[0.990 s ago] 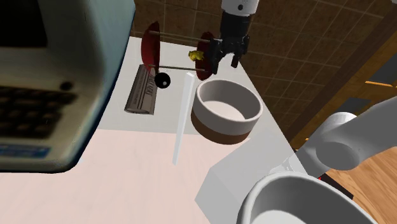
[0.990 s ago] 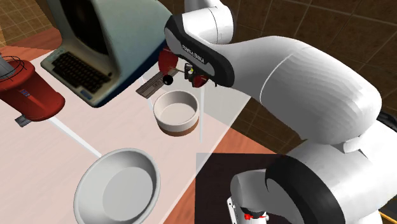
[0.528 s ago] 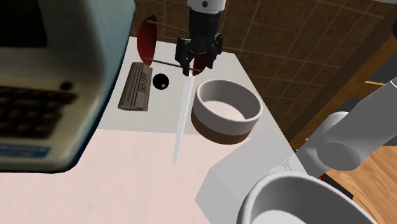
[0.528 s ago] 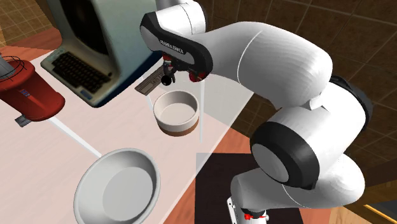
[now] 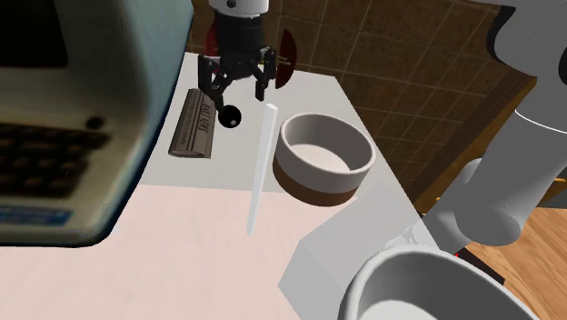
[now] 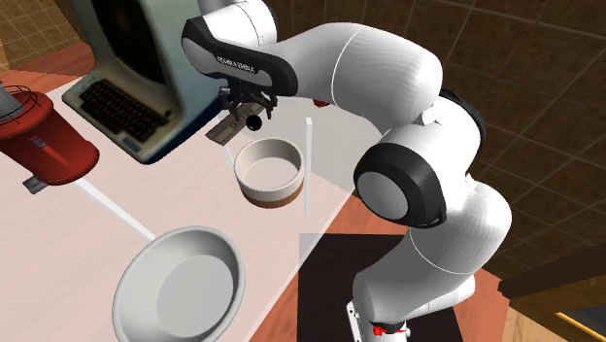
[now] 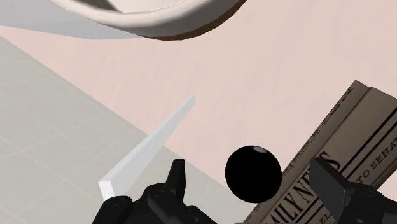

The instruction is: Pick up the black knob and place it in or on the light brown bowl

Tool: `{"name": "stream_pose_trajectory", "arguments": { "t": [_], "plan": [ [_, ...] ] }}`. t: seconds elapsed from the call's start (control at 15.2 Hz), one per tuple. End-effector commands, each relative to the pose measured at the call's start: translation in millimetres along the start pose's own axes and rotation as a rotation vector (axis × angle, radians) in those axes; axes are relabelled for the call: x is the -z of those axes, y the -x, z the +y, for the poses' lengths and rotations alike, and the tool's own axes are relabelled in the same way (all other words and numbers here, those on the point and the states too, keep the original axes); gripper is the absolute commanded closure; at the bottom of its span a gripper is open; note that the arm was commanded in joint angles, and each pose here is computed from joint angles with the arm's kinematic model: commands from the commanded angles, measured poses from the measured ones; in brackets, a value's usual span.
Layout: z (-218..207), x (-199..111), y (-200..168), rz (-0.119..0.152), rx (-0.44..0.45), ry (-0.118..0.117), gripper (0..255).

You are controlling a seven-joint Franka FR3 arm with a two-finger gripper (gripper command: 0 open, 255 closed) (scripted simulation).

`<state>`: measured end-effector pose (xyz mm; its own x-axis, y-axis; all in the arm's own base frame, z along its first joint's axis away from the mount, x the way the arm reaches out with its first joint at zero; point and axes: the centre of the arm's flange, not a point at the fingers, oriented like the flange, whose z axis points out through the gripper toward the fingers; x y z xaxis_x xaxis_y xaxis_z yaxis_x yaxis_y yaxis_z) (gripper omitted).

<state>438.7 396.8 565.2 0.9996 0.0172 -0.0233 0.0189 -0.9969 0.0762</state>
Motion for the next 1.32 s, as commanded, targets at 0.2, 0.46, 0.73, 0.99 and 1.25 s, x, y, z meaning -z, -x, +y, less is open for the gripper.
{"name": "stream_pose_trajectory", "arguments": {
  "t": [0.2,0.46,0.73,0.99,1.25],
  "plan": [
    [-5,-25,-2,0.001,0.000,0.000,0],
    [-5,-38,-2,0.001,0.000,0.000,0],
    [-5,-38,-2,0.001,0.000,0.000,0],
    [-5,-38,-2,0.001,0.000,0.000,255],
    [-5,-38,-2,0.001,0.000,0.000,255]
  ]
}}
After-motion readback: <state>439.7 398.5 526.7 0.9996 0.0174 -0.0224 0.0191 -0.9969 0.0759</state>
